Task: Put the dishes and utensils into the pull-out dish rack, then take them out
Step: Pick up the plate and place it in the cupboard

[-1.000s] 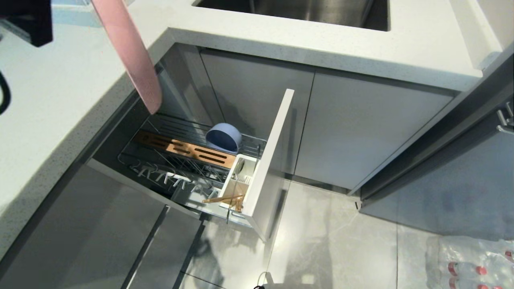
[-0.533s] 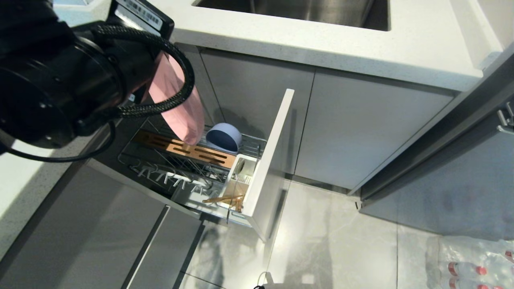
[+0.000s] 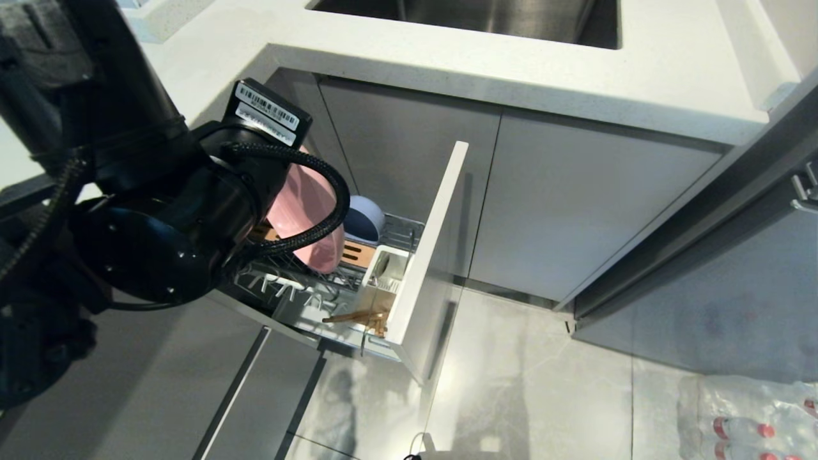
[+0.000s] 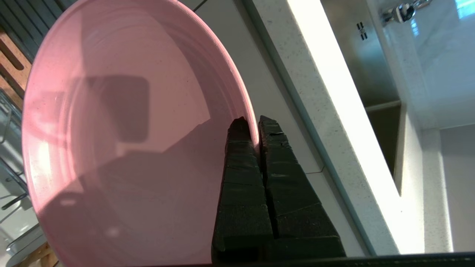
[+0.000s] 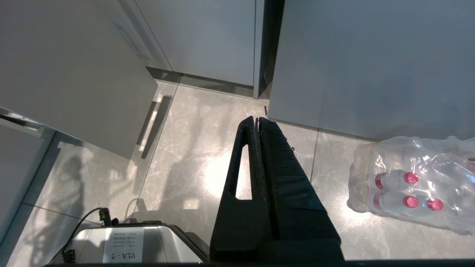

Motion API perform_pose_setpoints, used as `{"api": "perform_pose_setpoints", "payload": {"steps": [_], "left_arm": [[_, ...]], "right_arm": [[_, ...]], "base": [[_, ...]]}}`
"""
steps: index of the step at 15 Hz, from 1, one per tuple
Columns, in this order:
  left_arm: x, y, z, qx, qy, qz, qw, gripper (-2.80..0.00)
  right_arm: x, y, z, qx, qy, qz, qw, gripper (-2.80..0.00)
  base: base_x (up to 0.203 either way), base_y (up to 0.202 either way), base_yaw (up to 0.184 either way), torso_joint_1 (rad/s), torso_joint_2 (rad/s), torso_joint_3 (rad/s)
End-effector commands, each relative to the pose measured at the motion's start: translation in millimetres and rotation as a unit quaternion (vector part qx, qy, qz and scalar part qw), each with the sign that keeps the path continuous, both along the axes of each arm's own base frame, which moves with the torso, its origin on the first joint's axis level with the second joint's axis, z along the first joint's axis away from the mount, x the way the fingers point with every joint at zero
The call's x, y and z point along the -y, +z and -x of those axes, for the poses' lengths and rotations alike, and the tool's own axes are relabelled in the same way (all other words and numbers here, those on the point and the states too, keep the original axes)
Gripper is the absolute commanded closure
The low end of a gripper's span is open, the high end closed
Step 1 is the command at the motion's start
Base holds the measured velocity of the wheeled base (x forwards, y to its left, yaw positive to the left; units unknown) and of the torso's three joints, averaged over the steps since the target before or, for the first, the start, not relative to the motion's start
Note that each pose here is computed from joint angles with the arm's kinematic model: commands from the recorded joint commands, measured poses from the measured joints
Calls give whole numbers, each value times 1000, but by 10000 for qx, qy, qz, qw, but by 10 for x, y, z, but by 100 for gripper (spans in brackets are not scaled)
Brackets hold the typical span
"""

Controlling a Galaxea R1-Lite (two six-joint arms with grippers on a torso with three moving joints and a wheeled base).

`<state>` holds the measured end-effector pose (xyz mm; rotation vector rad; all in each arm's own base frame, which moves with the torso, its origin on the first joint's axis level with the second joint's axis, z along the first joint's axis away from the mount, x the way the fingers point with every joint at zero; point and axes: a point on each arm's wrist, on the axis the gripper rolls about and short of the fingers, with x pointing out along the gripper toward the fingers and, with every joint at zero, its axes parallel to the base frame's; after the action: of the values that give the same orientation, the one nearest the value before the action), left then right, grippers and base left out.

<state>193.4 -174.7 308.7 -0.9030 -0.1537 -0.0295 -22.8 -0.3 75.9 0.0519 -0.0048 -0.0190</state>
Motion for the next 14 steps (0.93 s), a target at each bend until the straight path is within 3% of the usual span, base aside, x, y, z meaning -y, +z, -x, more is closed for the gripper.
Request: {"api": "perform_pose_setpoints", "payload": {"steps": [1, 10, 14], "left_arm": [[3, -75, -26, -37, 47, -11, 10000, 0], [5, -264, -229, -248, 179, 124, 9995, 0], [-94, -353, -323, -337, 204, 130, 9991, 0]], "right_arm": [[0, 0, -1, -3, 0, 0, 10000, 0], [0, 0, 0, 0, 4, 3, 10000, 0], [0, 1, -1, -6, 3, -1, 10000, 0]], "base": [[0, 0, 0, 0, 0, 0], [0, 0, 0, 0, 0, 0], [0, 0, 0, 0, 0, 0]]}}
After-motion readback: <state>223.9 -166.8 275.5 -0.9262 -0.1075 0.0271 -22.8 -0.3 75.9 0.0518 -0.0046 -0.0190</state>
